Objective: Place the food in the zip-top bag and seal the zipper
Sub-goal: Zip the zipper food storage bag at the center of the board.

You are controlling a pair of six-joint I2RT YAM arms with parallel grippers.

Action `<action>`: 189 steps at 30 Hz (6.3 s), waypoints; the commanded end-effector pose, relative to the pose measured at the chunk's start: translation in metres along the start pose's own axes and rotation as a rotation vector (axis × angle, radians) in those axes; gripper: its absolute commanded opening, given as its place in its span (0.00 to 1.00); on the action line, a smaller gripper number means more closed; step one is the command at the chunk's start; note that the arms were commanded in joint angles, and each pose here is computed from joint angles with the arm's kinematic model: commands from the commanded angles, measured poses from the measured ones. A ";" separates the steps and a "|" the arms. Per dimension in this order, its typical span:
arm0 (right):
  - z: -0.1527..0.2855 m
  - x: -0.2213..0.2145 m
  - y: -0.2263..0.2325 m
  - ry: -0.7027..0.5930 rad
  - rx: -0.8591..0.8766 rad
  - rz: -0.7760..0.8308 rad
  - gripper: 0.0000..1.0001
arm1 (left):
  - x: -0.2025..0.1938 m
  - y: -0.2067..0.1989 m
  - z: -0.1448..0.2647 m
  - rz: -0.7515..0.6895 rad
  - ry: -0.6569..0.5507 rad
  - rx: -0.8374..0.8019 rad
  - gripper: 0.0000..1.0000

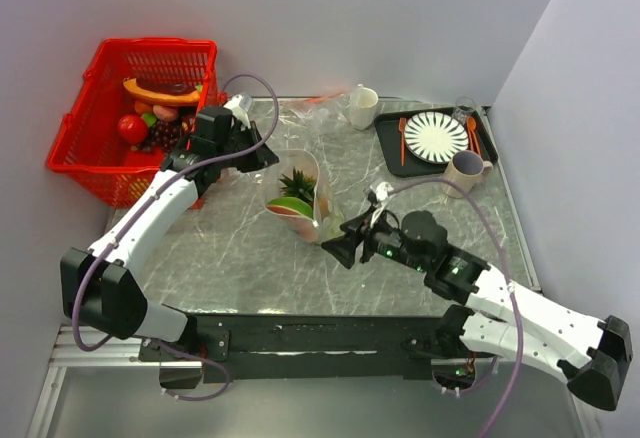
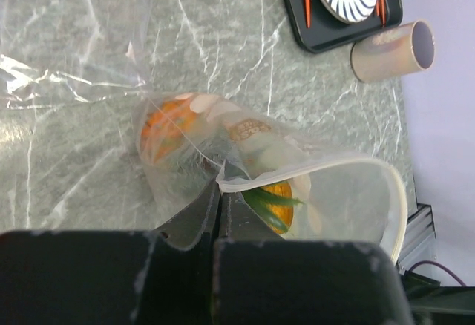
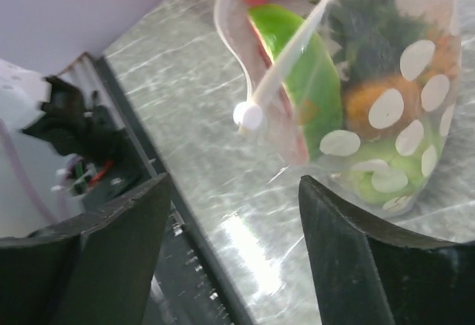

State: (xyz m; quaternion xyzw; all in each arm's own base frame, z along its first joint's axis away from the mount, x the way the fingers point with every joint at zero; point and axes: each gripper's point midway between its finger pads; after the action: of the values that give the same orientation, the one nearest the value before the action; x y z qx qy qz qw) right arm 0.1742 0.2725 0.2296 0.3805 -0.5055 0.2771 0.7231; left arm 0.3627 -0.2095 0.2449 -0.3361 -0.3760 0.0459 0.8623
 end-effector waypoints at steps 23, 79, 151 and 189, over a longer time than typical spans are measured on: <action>-0.040 0.038 -0.016 -0.199 -0.271 0.224 0.00 | 0.007 -0.007 0.016 -0.033 -0.029 -0.029 0.01; 0.011 0.061 0.057 -0.023 0.178 0.253 0.00 | -0.135 -0.157 0.136 -1.140 0.080 -1.219 0.47; 0.008 0.045 0.016 0.051 -0.047 0.261 0.66 | -0.150 -0.133 0.092 -1.126 0.200 -1.005 0.01; 0.104 0.043 -0.138 -0.129 -0.972 -0.128 0.00 | -0.107 -0.087 0.050 -1.042 0.110 -0.543 0.01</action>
State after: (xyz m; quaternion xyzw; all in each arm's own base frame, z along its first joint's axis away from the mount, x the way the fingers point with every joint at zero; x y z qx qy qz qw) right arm 0.2350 0.1213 0.2414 0.0629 -0.5829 -0.0160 0.8099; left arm 0.2287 -0.2971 0.2506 -0.3390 -0.4274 -0.5258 0.6527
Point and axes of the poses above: each gripper's point midway between its finger pads, its own z axis back along the fingers, its own y axis along the line the jaws close on, x = y × z, and after that the axes turned 5 degrees about z, right-handed
